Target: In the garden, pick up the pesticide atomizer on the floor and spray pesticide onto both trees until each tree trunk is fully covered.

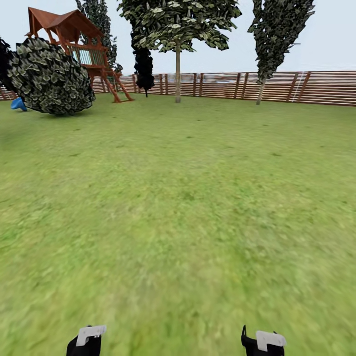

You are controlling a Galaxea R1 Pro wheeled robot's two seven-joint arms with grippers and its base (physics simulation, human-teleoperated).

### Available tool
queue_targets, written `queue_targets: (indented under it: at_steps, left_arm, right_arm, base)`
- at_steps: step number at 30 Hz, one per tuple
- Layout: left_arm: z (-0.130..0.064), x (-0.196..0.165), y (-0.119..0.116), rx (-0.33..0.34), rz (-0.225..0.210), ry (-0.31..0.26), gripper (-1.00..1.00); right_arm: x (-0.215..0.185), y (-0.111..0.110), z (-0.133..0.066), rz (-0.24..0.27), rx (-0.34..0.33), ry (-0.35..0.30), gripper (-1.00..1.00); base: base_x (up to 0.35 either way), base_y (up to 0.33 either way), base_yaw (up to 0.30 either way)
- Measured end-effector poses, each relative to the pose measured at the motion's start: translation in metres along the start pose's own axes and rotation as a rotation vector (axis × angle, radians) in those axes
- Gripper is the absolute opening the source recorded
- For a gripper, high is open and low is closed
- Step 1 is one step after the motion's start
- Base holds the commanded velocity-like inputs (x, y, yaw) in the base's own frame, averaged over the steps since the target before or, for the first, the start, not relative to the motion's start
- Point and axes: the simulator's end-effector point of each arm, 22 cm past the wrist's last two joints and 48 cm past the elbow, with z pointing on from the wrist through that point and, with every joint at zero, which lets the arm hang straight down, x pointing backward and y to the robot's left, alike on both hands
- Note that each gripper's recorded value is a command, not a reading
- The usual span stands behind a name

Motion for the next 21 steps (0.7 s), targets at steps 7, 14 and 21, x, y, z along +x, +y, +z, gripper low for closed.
queue_targets:
  at_steps: [7,14,21]
  left_arm:
    - [-0.0002,0.0005,0.0,0.0,0.0,0.001,-1.0]
    - [-0.0002,0.0006,0.0,0.0,0.0,0.001,-1.0]
    - [-0.0001,0.0004,0.0,0.0,0.0,0.001,-1.0]
  right_arm:
    - [0.0004,0.0002,-0.0001,0.0,0.0,0.002,1.0]
    - [0.0005,0.0016,-0.0006,0.001,-0.002,0.002,1.0]
    - [0.0005,0.001,-0.0004,0.001,-0.001,0.002,1.0]
  base:
    - [0.34,0.0,0.0]
    - [0.34,0.0,0.0]
    - [0.34,0.0,0.0]
